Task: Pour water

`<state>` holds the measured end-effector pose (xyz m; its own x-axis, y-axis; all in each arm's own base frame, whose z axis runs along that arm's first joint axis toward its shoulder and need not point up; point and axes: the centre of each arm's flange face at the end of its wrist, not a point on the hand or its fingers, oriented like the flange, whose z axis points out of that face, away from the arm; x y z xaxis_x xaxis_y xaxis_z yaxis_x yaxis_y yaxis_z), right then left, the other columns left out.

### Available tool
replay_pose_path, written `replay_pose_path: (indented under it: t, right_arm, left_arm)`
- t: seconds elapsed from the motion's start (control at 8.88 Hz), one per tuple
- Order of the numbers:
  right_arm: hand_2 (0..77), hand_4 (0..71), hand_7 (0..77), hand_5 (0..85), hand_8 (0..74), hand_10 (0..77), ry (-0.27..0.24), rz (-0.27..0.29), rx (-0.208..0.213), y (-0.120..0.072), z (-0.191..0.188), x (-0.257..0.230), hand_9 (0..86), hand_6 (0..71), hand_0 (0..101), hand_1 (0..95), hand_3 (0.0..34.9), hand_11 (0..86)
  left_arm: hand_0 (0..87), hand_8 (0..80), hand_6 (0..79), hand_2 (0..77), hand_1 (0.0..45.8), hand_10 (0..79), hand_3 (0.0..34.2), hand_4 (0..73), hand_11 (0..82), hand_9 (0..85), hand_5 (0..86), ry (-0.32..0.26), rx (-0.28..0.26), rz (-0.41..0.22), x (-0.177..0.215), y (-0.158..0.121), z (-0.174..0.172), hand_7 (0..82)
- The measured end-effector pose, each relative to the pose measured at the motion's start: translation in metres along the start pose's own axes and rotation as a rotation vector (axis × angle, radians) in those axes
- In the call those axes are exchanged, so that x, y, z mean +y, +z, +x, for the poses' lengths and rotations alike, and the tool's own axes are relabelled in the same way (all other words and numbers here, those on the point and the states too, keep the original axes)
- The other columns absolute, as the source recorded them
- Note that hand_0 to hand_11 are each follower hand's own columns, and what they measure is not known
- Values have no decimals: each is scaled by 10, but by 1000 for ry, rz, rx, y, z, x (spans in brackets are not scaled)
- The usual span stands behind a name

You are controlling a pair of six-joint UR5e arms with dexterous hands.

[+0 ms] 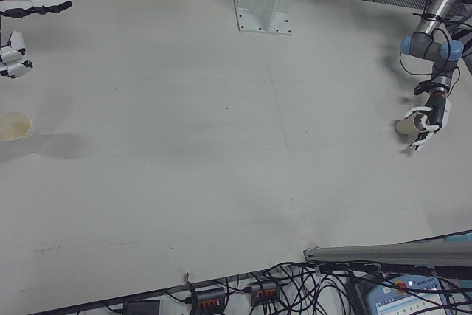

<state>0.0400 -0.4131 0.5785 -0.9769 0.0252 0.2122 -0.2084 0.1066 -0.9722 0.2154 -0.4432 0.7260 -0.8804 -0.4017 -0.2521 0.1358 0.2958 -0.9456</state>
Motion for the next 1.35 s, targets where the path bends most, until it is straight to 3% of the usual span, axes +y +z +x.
replay_pose_path:
  t: [0.68, 0.79, 0.9, 1.01, 1.13, 1.24, 1.35]
  right_arm:
    - [11, 393, 698, 698, 698, 698, -2, -10, -16, -2, -19, 3, 698, 633, 567, 65, 0, 704]
    - [11, 387, 698, 698, 698, 698, -4, -10, -13, -3, -21, 2, 698, 633, 567, 71, 0, 704]
    - [11, 387, 698, 698, 698, 698, -5, -12, -12, -4, -24, 2, 698, 611, 568, 71, 0, 704]
    - [11, 360, 698, 698, 698, 698, -6, -12, -14, -5, -26, 2, 698, 622, 566, 71, 0, 704]
    - [11, 371, 698, 698, 698, 698, -6, -12, -18, -5, -28, 2, 698, 622, 567, 71, 0, 704]
    - [11, 371, 698, 698, 698, 698, -6, -18, -28, -6, -33, 5, 704, 622, 568, 71, 0, 704]
    - [11, 371, 698, 698, 698, 698, -4, -28, -41, -7, -39, 10, 698, 622, 578, 76, 0, 704]
  left_arm:
    - [796, 104, 202, 311, 344, 104, 0, 704, 175, 120, 698, -37, -4, 13, 28, 10, 6, 235]
    - [796, 196, 305, 311, 344, 174, 0, 704, 300, 235, 698, -34, -8, 22, 28, 10, 6, 360]
    - [795, 278, 333, 311, 344, 213, 0, 704, 338, 316, 698, -35, -12, 25, 29, 10, 5, 382]
    - [796, 355, 387, 360, 278, 273, 0, 704, 409, 404, 693, -36, -14, 24, 30, 10, 4, 420]
    - [796, 355, 387, 360, 278, 273, 0, 704, 409, 404, 693, -40, -15, 21, 33, 11, 3, 420]
    - [796, 469, 442, 360, 245, 327, 0, 704, 469, 469, 698, -45, -15, 17, 40, 13, 4, 436]
    - [797, 529, 535, 360, 245, 371, 0, 704, 507, 475, 698, -51, -14, 7, 53, 17, 7, 425]
